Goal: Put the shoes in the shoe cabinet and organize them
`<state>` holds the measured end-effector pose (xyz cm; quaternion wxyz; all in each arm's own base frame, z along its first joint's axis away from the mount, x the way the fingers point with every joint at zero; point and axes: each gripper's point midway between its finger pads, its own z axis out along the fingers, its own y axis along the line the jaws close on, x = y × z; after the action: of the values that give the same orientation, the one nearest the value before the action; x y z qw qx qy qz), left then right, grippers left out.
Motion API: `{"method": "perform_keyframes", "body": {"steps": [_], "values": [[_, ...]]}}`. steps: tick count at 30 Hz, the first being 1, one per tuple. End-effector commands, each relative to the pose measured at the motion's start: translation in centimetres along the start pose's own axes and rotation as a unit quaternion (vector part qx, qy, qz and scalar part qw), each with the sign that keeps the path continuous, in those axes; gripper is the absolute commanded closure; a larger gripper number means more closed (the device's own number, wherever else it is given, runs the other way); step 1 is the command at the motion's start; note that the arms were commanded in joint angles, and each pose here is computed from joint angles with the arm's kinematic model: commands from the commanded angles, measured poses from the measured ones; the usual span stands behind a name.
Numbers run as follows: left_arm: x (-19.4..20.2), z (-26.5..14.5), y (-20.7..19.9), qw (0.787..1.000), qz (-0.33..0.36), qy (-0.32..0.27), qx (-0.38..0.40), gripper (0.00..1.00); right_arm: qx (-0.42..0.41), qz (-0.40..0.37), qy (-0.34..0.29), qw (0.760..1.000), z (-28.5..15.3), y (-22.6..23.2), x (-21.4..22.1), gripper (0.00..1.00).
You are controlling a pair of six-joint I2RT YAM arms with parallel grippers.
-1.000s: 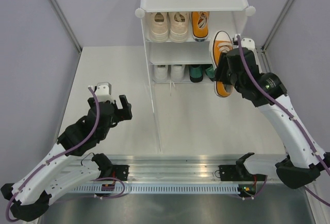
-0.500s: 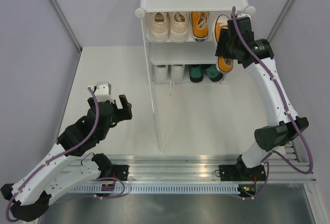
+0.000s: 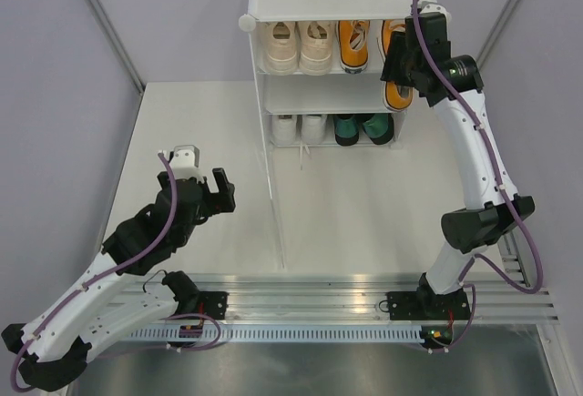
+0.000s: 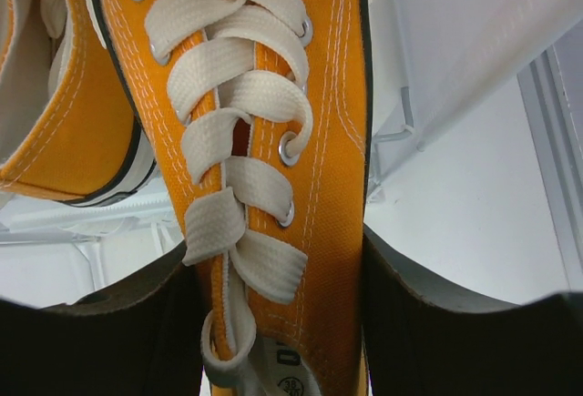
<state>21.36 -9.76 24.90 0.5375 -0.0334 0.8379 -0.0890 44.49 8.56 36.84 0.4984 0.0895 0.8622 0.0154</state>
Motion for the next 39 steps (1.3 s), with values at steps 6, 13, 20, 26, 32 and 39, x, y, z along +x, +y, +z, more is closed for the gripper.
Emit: {"method": "perform_keyframes", "body": {"steps": [6, 13, 20, 26, 32, 39], "values": [[-0.6, 0.2, -0.6, 1.0, 0.008, -0.012, 0.012, 0.0, 0.011, 0.015, -0.1, 0.995, 0.1, 0.0, -5.6, 0.95], [-0.5, 0.4, -0.6, 1.0, 0.01, -0.009, 0.012, 0.0, 0.011, 0.024, -0.127, 0.992, 0.8, 0.2, -7.2, 0.93], [-0.5, 0.4, -0.6, 1.0, 0.01, -0.008, 0.011, 0.0, 0.012, 0.032, -0.141, 0.989, 2.0, 0.5, -7.8, 0.91], [-0.4, 0.6, -0.6, 1.0, 0.012, -0.007, 0.009, 0.0, 0.005, 0.036, -0.156, 0.987, 2.9, 1.1, -8.5, 0.91], [-0.4, 0.6, -0.6, 1.0, 0.013, -0.007, 0.007, 0.01, 0.006, 0.037, -0.159, 0.987, 4.2, 1.4, -8.6, 0.89], [-0.3, 0.7, -0.4, 1.0, 0.014, -0.005, 0.003, 0.01, 0.012, 0.034, -0.156, 0.987, 6.0, 1.5, -8.0, 0.88]]}}
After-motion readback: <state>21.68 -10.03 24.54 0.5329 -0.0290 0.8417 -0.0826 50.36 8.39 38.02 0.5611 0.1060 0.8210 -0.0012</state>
